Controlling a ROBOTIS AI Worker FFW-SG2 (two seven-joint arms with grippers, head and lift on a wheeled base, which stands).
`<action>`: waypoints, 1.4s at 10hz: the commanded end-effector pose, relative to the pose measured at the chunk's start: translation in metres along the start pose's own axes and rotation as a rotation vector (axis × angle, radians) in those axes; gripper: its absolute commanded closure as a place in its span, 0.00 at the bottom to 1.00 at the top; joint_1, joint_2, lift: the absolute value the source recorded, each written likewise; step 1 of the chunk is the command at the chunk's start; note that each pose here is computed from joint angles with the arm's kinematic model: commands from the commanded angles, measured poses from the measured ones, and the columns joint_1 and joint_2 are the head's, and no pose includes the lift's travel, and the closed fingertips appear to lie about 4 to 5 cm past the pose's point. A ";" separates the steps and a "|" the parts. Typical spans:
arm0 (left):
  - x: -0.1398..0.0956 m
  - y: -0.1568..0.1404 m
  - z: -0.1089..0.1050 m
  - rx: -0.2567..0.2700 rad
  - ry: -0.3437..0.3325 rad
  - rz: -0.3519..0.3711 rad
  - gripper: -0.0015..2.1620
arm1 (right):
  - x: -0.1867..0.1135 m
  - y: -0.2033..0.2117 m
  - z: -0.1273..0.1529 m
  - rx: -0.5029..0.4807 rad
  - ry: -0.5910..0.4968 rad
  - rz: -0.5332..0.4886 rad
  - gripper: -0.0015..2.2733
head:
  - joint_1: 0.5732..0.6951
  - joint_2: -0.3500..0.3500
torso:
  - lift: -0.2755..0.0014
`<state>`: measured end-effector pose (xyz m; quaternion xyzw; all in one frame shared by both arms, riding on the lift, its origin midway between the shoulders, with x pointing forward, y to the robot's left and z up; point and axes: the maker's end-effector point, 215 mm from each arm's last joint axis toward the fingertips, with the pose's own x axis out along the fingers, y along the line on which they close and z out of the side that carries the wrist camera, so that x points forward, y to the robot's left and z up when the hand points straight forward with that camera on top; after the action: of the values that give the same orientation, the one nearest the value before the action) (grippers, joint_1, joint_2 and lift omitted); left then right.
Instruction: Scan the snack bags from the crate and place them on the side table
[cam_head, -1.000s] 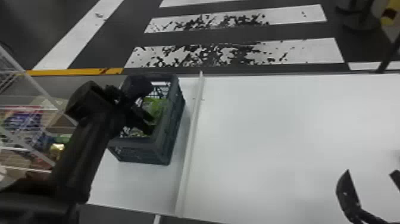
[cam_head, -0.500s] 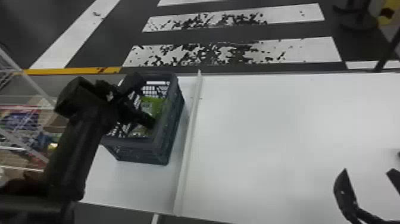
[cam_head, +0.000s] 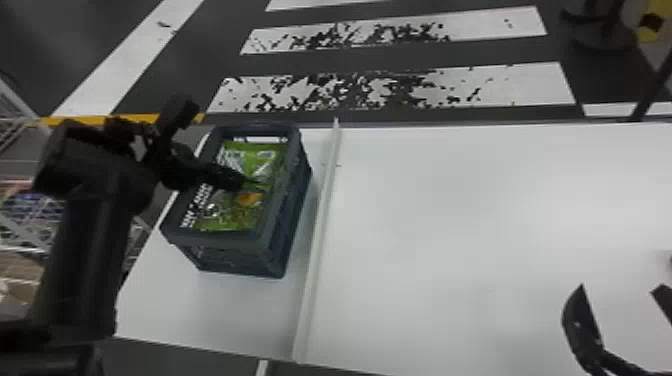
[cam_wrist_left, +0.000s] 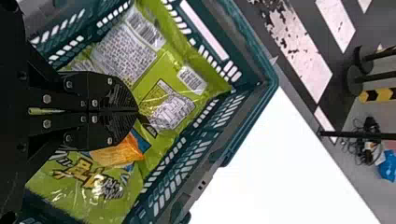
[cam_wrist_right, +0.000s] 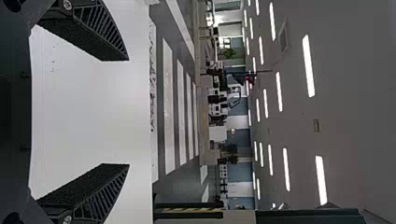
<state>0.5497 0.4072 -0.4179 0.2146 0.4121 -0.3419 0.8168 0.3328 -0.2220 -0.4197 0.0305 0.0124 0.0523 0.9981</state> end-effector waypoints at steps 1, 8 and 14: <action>-0.018 0.008 0.001 -0.039 -0.044 0.006 0.99 | 0.001 0.001 0.000 0.001 0.000 0.002 0.03 | 1.00 0.83 | 0.66; -0.058 0.016 0.022 -0.121 -0.203 -0.025 0.99 | 0.004 0.001 0.000 0.001 0.002 0.003 0.03 | 1.00 0.86 | 0.66; -0.099 0.008 0.065 -0.244 -0.375 -0.041 0.99 | 0.005 0.000 0.000 0.002 0.001 0.000 0.03 | 1.00 0.86 | 0.66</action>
<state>0.5477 0.4152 -0.3116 0.0512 0.3036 -0.3399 0.8886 0.3381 -0.2213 -0.4194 0.0314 0.0131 0.0526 0.9980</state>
